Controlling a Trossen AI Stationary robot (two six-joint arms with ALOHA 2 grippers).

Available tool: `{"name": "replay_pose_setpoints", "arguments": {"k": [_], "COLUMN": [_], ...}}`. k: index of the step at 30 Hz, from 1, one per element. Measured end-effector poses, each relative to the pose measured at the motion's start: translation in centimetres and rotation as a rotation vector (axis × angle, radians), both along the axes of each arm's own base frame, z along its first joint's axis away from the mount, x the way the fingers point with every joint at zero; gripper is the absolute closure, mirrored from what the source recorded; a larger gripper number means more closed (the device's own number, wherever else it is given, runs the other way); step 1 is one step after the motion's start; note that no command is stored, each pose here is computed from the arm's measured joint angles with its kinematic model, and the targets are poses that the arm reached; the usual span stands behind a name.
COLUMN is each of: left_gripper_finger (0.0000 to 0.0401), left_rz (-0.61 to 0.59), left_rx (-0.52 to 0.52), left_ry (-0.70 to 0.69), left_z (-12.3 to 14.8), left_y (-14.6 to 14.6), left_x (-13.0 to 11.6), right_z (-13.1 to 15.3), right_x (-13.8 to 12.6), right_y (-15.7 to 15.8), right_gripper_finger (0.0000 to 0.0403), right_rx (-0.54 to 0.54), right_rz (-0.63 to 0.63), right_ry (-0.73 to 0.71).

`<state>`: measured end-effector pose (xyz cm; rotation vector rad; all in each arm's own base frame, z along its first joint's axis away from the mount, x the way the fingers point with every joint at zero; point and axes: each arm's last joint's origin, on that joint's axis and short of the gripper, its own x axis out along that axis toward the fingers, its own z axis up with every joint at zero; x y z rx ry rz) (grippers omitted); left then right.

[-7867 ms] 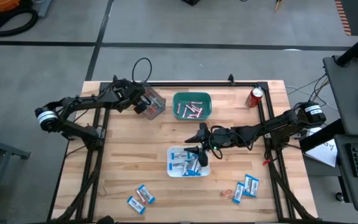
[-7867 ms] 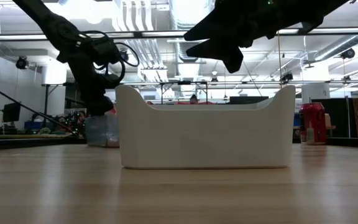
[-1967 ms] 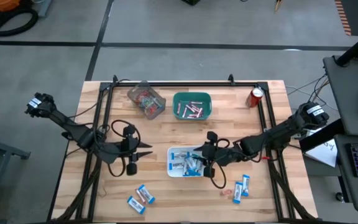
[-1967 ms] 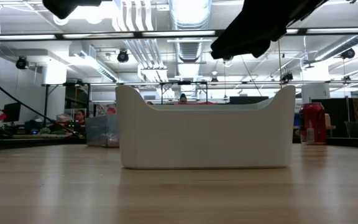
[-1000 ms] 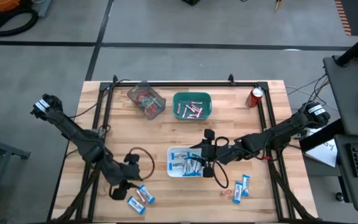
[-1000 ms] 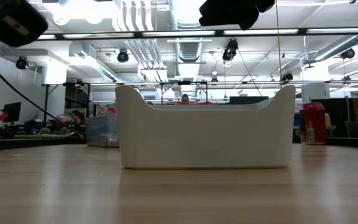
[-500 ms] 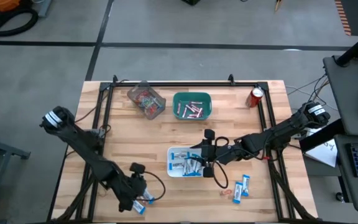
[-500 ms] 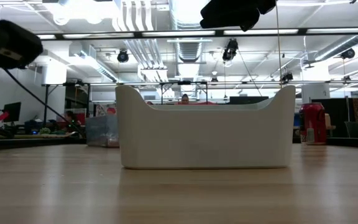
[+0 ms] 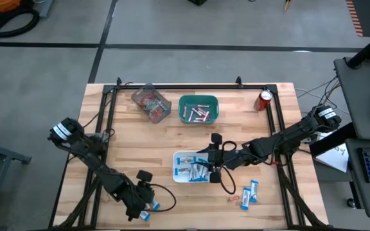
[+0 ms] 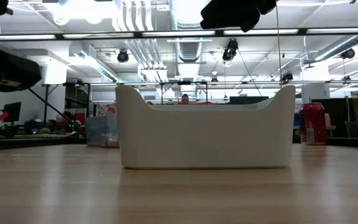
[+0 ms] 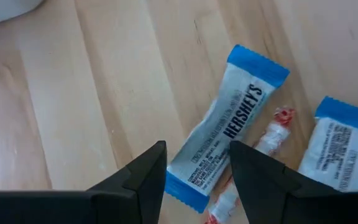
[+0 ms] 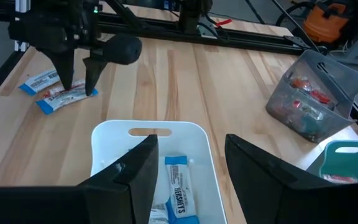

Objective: Sort candy
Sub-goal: Put the white chocolate bar into the white bin

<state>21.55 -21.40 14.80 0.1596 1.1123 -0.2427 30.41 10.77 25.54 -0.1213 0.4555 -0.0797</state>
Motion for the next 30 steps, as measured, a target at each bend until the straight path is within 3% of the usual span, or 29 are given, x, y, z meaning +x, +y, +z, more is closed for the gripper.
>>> {"name": "replay_pose_setpoints", "arguments": {"k": [11, 14, 21, 30], "left_gripper_finger": [0.0252, 0.0279, 0.0385, 0.0386], "left_rz": [-0.033, -0.050, -0.065, 0.004], "left_rx": [0.046, 0.075, 0.090, 0.218], "left_ry": [0.016, 0.012, 0.009, -0.017], "left_z": [-0.9, -0.9, -0.6, 1.4], "left_y": [0.2, 0.3, 0.5, 1.8], "left_x": [0.1, 0.0, 0.0, -0.8], "right_z": [0.0, 0.0, 0.0, 0.0], "right_x": [0.0, 0.0, 0.1, 0.1], "right_y": [0.0, -0.1, -0.2, -0.2], "right_gripper_finger": [0.0225, 0.0225, 0.0225, 0.0225], "right_rx": [-0.001, -0.001, -0.001, 0.017], "right_rz": [-0.001, -0.003, -0.008, -0.015], "right_ry": [0.000, 0.000, -0.001, -0.002]}}
